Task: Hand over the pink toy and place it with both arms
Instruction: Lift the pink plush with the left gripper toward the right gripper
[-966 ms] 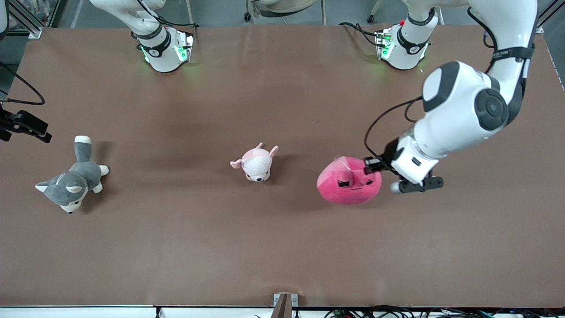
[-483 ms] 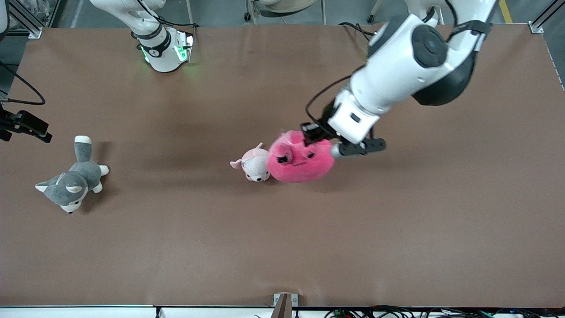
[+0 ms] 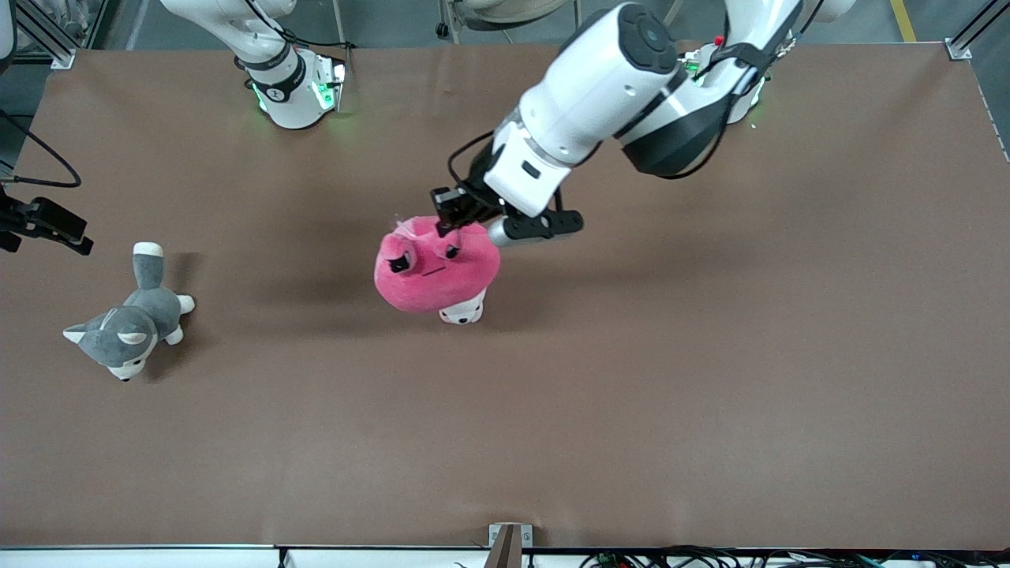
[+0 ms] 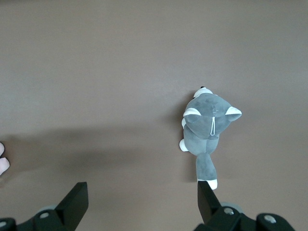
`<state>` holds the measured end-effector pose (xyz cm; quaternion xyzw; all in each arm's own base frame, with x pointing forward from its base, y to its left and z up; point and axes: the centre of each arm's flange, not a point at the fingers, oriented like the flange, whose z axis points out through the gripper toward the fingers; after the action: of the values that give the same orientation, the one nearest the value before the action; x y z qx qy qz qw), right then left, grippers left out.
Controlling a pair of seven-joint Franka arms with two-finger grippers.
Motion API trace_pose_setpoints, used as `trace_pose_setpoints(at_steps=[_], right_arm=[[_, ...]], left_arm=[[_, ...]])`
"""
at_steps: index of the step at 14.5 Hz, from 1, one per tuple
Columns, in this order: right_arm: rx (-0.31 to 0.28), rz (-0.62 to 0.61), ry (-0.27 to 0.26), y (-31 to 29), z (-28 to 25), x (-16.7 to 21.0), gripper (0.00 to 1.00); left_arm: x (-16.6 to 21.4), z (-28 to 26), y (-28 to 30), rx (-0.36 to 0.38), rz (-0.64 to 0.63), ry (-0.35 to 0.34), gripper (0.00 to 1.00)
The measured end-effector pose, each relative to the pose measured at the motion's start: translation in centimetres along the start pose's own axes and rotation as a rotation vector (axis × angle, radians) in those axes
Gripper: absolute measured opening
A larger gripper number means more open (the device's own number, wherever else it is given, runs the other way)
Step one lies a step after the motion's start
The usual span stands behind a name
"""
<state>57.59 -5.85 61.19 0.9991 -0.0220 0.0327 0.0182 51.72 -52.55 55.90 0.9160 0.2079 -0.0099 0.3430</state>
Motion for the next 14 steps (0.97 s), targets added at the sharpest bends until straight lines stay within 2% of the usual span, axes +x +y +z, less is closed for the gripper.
trace_pose_setpoints(at_steps=[3, 6, 9, 11, 12, 14], right_arm=[[0.001, 0.0, -0.013, 0.0, 0.1, -0.1, 1.0], [0.031, -0.015, -0.081, -1.3, 0.8, -0.8, 1.0], [0.193, -0.044, -0.09, -5.3, 0.7, -0.8, 0.97], [0.306, -0.03, -0.092, -6.9, 0.5, -0.8, 0.76], [0.365, -0.002, -0.098, -7.4, 0.5, -0.7, 0.7], [0.481, 0.061, -0.126, -8.5, 1.0, -0.3, 0.69]], left_arm=[[-2.5, 2.7, 1.0, -0.088, -0.072, 0.0, 0.08], [-4.5, 5.1, 1.5, -0.159, -0.151, -0.011, 0.08], [-6.0, 6.8, 2.0, -0.209, -0.189, -0.025, 0.08], [-7.1, 8.0, 2.1, -0.241, -0.189, -0.031, 0.08], [-7.7, 8.5, 2.2, -0.264, -0.188, -0.032, 0.08], [-8.7, 9.2, 2.3, -0.289, -0.184, -0.038, 0.08]])
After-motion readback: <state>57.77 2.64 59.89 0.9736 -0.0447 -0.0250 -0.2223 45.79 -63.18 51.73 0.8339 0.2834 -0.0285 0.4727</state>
